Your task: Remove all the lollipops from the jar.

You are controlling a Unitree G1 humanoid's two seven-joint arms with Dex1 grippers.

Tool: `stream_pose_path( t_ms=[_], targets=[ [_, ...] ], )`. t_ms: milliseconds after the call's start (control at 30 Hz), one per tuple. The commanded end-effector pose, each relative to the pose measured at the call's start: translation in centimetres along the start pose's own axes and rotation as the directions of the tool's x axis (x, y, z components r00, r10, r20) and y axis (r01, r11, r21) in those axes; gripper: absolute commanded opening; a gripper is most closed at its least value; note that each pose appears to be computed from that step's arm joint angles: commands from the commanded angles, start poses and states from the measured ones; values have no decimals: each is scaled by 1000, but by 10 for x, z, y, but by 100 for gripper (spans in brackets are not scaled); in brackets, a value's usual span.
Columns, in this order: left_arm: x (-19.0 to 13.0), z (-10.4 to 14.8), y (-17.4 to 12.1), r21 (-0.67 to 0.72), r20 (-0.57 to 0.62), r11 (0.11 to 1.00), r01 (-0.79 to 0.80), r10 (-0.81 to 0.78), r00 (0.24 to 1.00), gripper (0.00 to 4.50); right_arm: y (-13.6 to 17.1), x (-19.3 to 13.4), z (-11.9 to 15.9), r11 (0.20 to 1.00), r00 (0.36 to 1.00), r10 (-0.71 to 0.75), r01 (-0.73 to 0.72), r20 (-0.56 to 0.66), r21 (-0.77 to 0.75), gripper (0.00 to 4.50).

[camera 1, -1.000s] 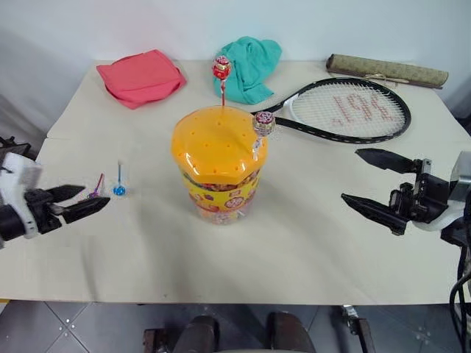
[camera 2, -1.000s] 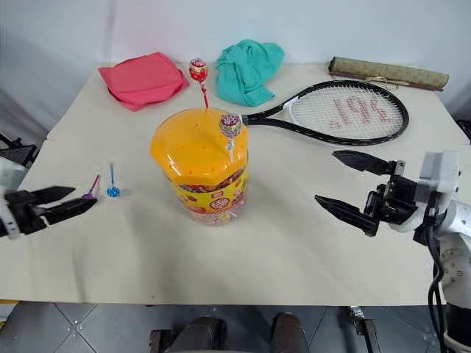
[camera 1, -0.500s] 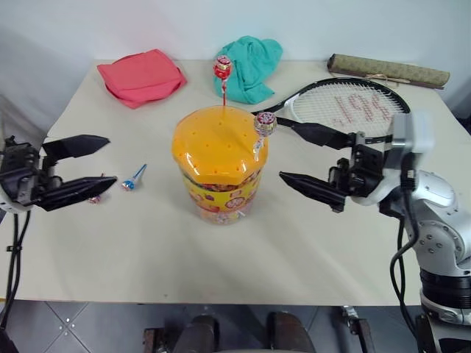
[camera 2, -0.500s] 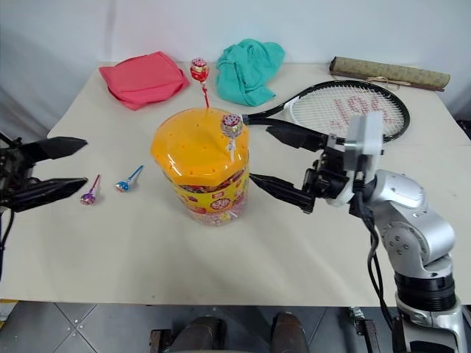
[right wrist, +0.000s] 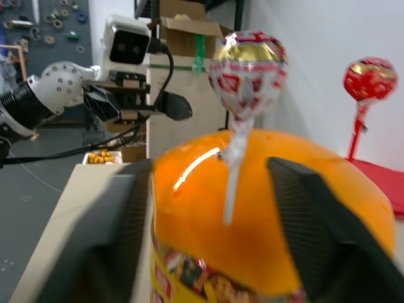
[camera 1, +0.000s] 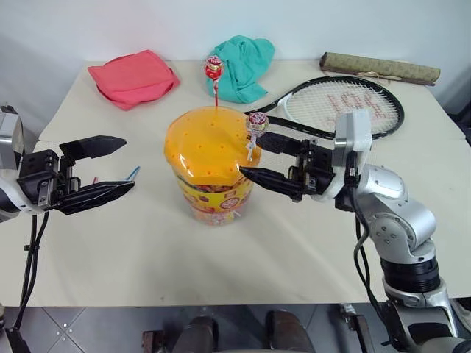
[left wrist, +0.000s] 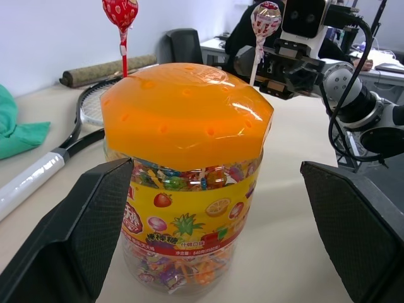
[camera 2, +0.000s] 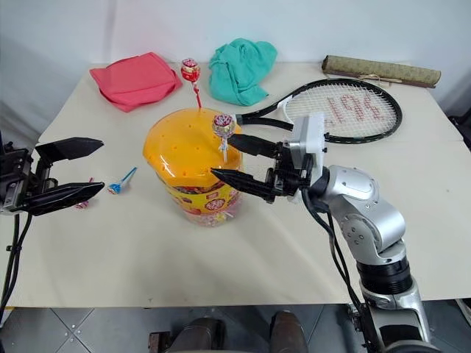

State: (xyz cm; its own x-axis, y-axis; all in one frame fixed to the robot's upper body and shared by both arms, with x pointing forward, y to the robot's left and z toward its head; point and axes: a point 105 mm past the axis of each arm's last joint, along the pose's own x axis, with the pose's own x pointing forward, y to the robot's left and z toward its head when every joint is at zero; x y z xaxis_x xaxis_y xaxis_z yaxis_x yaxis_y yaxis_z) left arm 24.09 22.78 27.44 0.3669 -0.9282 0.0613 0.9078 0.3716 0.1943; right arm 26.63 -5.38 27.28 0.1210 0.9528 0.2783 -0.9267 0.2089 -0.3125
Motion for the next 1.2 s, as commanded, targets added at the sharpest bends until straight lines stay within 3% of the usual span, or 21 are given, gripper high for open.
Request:
stream_pose_path(
  t_ms=[33, 200, 433, 500, 600, 700, 767, 933, 1067, 1200],
  targets=[
    [-4, 5, -5, 52, 15, 999, 0, -1, 1000, 450, 0, 5, 8, 999, 999, 22, -21, 25, -40, 153],
    [-8, 3, -10, 78, 39, 997, 4, -7, 999, 450, -6, 6, 17, 999, 996, 24, -21, 83, -28, 2],
    [-3, -1, -12, 65, 50, 998, 21, -24, 998, 450, -21, -7, 72, 998, 955, 61, -62, 290, -6, 2],
    [-5, -3, -13, 67, 37, 998, 19, -21, 999, 450, -36, -27, 83, 1000, 970, -1, -4, 241, 17, 2],
    [-13, -8, -12, 68, 5, 998, -9, 9, 1000, 450, -74, -78, 60, 976, 976, -215, 216, -45, 21, 2],
    [-15, -14, -15, 55, -16, 998, -11, 12, 1000, 450, -97, -149, 13, 916, 838, -391, 395, -381, -71, 2],
    [-12, -16, -18, 48, -13, 999, 0, 0, 1000, 450, -97, -198, -28, 886, 685, -436, 441, -584, -144, 2],
    [-1, -17, -22, 42, 3, 999, 29, -30, 1000, 450, -87, -249, -83, 843, 487, -448, 510, -749, -172, 2],
    [1, -15, -23, 44, -7, 998, 45, -45, 999, 450, -86, -273, -108, 784, 307, -462, 581, -832, -221, 2],
    [2, -11, -22, 52, -12, 997, 52, -51, 999, 450, -74, -291, -123, 758, 232, -399, 628, -887, -177, 2]
  ],
)
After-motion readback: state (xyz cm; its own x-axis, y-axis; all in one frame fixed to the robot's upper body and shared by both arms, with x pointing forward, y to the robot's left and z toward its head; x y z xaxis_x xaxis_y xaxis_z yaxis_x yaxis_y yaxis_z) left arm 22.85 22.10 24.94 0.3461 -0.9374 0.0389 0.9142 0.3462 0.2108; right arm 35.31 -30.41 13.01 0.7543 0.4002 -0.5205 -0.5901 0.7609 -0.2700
